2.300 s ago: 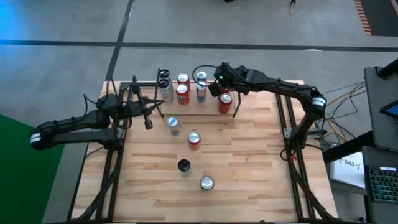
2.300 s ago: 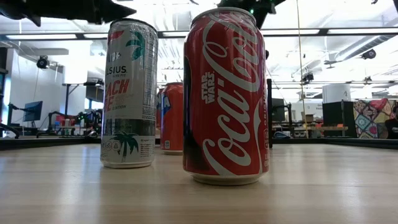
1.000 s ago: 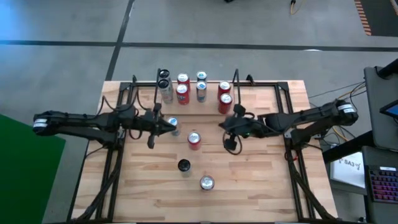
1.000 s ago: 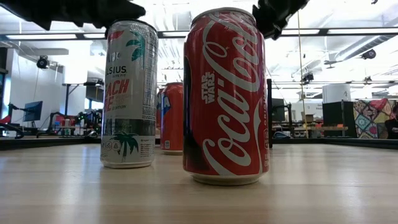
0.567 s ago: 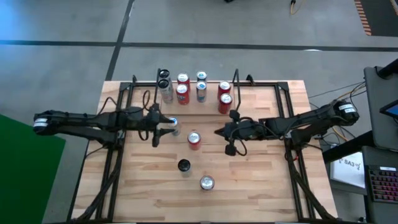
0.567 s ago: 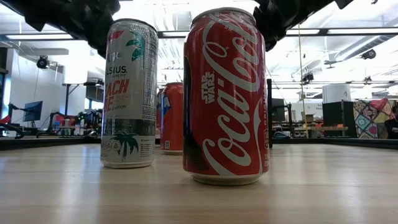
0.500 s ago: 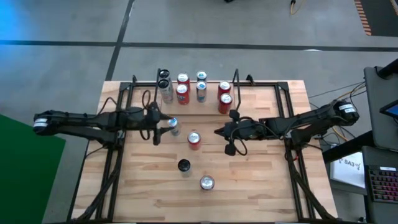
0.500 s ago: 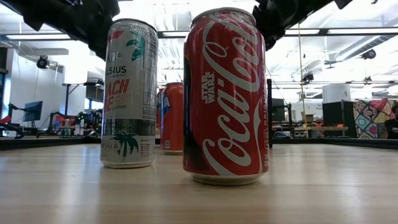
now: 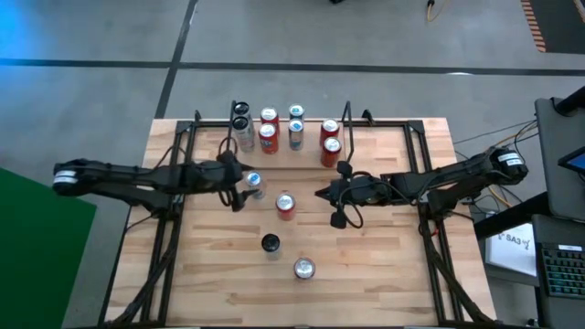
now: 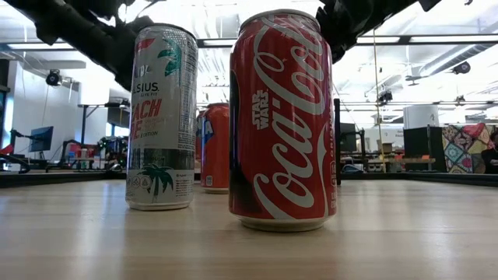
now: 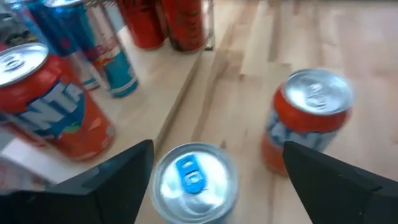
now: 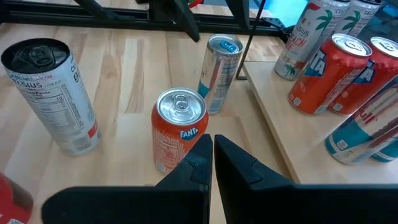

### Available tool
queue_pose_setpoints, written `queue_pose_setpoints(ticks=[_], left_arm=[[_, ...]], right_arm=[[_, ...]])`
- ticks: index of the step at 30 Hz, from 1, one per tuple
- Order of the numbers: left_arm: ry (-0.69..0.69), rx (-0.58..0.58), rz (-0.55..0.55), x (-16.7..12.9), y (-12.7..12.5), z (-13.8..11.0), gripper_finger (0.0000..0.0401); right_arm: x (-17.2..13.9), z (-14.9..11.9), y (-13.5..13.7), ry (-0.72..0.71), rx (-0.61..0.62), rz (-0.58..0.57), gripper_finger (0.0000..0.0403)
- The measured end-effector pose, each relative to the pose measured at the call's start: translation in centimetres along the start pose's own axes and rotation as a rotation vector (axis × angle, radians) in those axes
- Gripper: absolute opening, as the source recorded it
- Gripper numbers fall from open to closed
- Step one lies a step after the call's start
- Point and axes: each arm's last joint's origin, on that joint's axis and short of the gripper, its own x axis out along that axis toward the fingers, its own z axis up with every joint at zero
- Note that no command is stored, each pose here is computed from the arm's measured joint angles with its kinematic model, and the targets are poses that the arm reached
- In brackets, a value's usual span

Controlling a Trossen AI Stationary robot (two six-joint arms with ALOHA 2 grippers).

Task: Place canned beverage on shelf
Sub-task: Put the blue soda can on the shelf aligned with the other blue soda cans

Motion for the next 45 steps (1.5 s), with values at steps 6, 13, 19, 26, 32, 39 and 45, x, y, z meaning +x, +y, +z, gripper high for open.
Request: queue_pose_setpoints(ticks=[6, 13, 19, 26, 32, 39, 45], left_arm=[[0.04, 0.011, 0.025, 0.8, -0.1, -0.4, 0.0343], [0.075, 0.024, 0.063, 1.8, -0.2, -0.8, 0.0343], [0.097, 0.02, 0.064, 2.6, -0.4, -1.2, 0.0343], [0.109, 0.027, 0.072, 3.3, -0.6, -1.4, 0.0322], [0.116, 0.026, 0.092, 3.4, -0.5, -1.5, 0.0241], [0.097, 0.018, 0.113, 2.9, -0.4, -1.3, 0.0224], [0.02, -0.016, 0.106, 1.3, -0.1, 0.0, 0.0224]], right_arm=[[0.0, 0.0, 0.0, 0.0, 0.008, 0.0, 0.0009], [0.0, 0.0, 0.0, 0.0, 0.009, 0.0, 0.0009], [0.5, -0.3, 0.1, 0.012, 0.005, 0.0, 0.0009], [1.1, -0.3, 0.3, -0.003, 0.008, 0.0, 0.0009], [1.4, -0.4, 0.4, 0.002, 0.006, 0.0, 0.0009], [1.4, -0.4, 0.4, -0.005, -0.002, 0.0, 0.0009], [1.4, -0.1, 0.3, -0.03, 0.004, -0.002, 0.0009]])
